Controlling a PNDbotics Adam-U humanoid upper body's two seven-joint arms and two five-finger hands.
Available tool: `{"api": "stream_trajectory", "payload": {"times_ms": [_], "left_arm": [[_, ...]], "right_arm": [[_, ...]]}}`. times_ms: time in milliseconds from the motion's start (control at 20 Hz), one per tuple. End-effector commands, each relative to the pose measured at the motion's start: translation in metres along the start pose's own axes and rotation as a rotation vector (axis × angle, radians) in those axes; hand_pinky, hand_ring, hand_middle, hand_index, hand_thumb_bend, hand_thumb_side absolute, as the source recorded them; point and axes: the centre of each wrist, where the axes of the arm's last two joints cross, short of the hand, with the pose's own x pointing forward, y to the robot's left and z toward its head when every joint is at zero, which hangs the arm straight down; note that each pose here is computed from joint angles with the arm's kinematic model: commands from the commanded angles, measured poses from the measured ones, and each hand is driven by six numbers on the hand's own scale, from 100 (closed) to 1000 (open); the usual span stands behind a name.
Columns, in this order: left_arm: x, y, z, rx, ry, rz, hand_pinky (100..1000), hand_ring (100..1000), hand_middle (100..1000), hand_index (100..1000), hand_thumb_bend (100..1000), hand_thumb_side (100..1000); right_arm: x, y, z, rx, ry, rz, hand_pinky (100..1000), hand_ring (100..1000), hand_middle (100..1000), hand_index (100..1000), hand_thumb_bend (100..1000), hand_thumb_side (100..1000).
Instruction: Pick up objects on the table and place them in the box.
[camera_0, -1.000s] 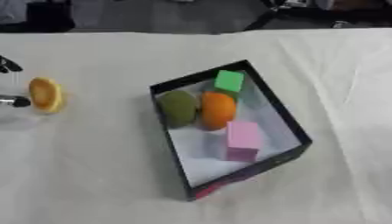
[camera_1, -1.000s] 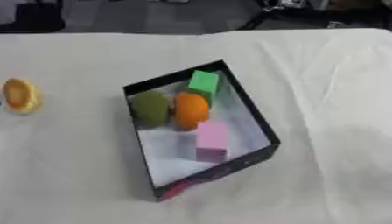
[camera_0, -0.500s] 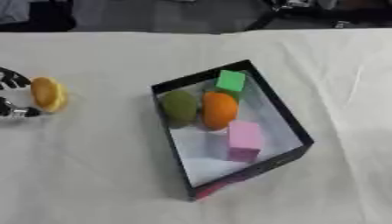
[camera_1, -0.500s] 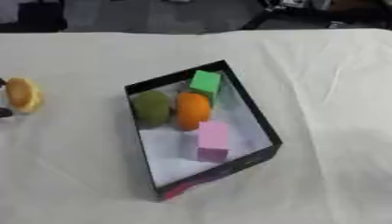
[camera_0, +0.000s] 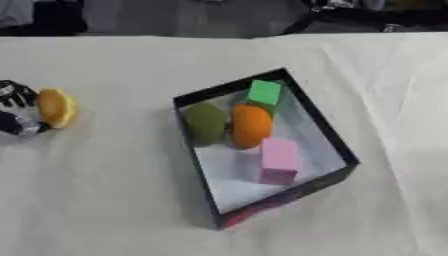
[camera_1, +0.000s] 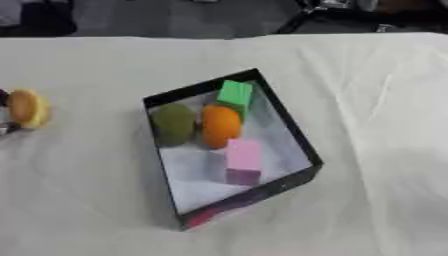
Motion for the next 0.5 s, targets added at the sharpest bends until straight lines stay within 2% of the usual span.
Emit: {"api": "stream_trajectory", "payload": {"times_ms": [50, 200, 350, 500], "left_arm": [[-0.0011, 0.0121, 0.0031, 0.037, 0.009, 0.009, 784, 755, 705, 843, 486, 612], [0.0009, 0.0109, 0.0003, 0.031, 0.02, 0.02, 789, 765, 716, 855, 570, 709], [0.0032, 0.0109, -0.0027, 0.037, 0.031, 0.034, 788, 763, 712, 850, 578, 726], [0.0063, 0.0101, -0.0064, 0.059, 0.043, 0.05, 778, 749, 691, 823, 458, 651]], "right_arm": [[0.0097, -0.0051, -0.0081, 0.016, -0.012, 0.03, 829, 881, 811, 819, 100, 607], [0.0086, -0.0047, -0.008, 0.019, -0.01, 0.03, 829, 881, 812, 819, 100, 608], [0.007, -0.004, -0.0079, 0.021, -0.006, 0.028, 829, 881, 812, 819, 100, 611], [0.0049, -0.0029, -0.0084, 0.025, 0.0, 0.023, 830, 881, 812, 819, 100, 613]]}}
